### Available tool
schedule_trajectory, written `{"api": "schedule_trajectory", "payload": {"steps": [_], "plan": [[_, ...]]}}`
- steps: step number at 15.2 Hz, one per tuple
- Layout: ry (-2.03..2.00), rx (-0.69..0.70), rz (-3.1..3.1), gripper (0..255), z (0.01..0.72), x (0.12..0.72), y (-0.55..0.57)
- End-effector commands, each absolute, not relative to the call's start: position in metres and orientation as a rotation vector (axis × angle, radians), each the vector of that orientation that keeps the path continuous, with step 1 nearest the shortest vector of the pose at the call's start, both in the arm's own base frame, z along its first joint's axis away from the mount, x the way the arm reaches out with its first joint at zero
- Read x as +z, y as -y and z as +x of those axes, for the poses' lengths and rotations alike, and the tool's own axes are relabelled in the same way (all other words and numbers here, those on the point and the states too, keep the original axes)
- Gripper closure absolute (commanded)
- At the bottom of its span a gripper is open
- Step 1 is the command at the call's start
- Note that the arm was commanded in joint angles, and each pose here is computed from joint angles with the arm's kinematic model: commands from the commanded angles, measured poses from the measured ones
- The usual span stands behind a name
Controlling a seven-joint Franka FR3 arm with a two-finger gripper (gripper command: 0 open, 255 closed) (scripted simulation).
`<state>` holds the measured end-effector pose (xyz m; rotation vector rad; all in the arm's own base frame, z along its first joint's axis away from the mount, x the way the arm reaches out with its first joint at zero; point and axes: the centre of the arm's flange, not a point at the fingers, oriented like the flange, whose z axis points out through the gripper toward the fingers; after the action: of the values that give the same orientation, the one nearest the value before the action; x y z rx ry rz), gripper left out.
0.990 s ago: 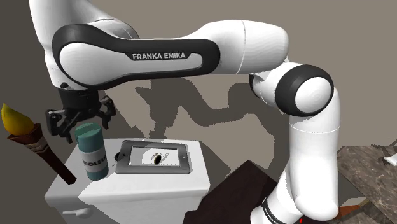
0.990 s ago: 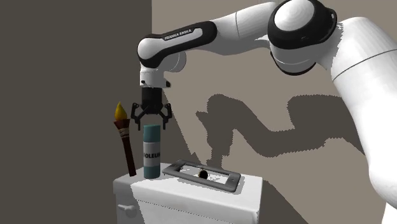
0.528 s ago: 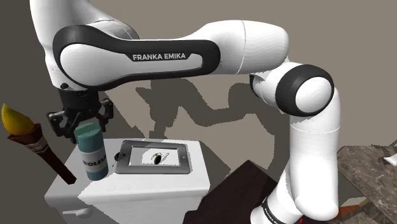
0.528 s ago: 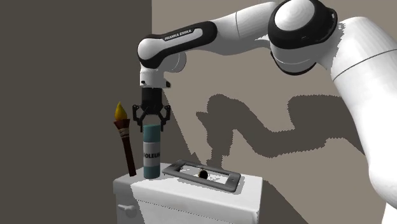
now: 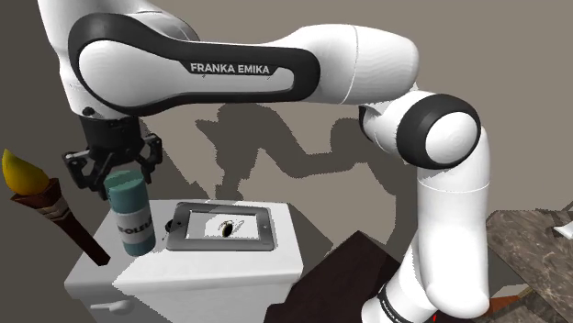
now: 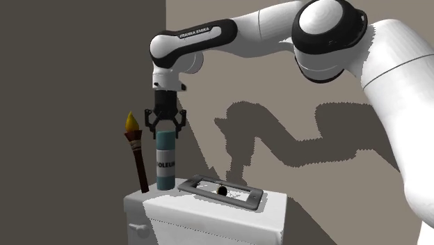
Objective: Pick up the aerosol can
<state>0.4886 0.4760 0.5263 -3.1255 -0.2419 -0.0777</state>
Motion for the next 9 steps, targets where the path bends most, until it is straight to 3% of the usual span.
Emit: {"api": "schedule_trajectory", "payload": {"steps": [1,9], "plan": [[0.242,-0.079,-3.125,255,0.489,0.538,-0.475],[0.242,-0.079,-3.125,255,0.489,0.580,-0.475]]}}
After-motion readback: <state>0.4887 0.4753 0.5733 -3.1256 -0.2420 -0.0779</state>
